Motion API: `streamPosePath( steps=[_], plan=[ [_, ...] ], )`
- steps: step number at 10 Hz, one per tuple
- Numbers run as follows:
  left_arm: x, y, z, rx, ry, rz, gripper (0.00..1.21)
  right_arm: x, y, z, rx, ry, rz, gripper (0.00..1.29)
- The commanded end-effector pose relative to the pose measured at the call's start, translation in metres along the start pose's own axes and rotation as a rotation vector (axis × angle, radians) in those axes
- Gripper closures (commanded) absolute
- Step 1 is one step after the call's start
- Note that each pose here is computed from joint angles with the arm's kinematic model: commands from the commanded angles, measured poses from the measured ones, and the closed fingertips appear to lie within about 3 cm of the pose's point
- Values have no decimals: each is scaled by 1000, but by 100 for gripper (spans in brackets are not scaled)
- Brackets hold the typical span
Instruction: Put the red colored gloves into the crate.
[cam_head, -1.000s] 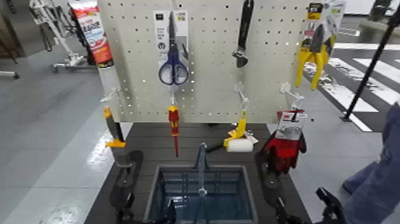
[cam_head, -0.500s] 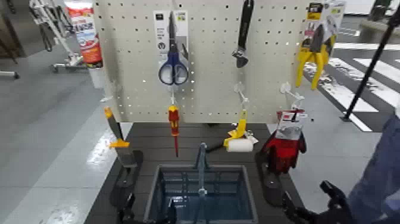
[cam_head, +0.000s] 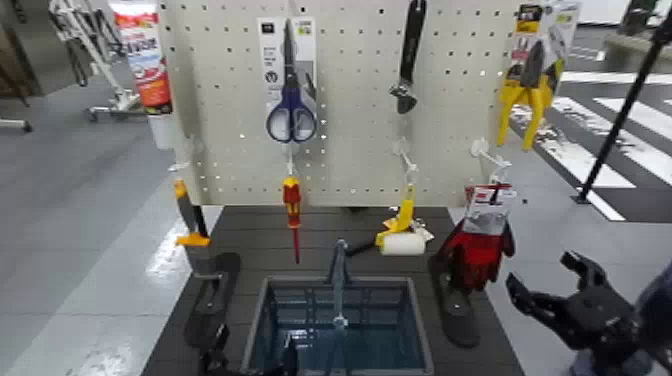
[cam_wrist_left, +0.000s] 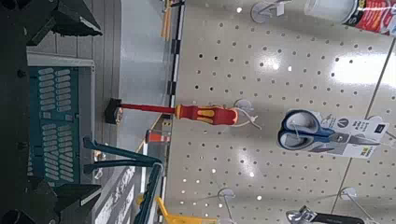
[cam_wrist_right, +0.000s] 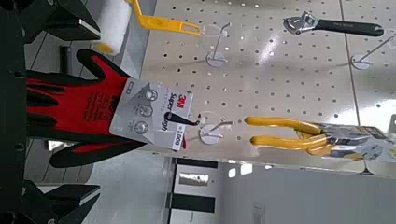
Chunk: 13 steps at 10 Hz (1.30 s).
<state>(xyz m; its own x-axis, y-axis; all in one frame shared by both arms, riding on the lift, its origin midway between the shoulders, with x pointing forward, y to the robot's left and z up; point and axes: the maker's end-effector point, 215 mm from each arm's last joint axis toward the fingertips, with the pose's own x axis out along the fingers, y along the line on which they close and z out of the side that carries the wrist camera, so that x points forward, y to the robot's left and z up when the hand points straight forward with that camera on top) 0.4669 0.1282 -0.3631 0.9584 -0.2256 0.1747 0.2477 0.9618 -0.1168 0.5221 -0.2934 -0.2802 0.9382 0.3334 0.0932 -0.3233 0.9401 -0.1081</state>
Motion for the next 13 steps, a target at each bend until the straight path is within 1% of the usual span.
streamPosePath(
  steps=[1, 3, 6, 9, 13],
  plan=[
    [2, -1, 0, -9, -1, -1, 11, 28, -26, 1, 12, 21, 51, 14],
    [3, -2, 0, -9, -1, -6, 11, 44, -38, 2, 40, 19, 91, 14],
    [4, -2, 0, -9, 0, -12, 11, 68, -39, 3, 52, 20, 162, 17],
    [4, -4, 0, -10, 0, -18, 11, 86, -34, 7, 67, 21, 231, 17],
    [6, -7, 0, -10, -1, -28, 11, 103, -19, 1, 72, 49, 324, 15]
  ],
)
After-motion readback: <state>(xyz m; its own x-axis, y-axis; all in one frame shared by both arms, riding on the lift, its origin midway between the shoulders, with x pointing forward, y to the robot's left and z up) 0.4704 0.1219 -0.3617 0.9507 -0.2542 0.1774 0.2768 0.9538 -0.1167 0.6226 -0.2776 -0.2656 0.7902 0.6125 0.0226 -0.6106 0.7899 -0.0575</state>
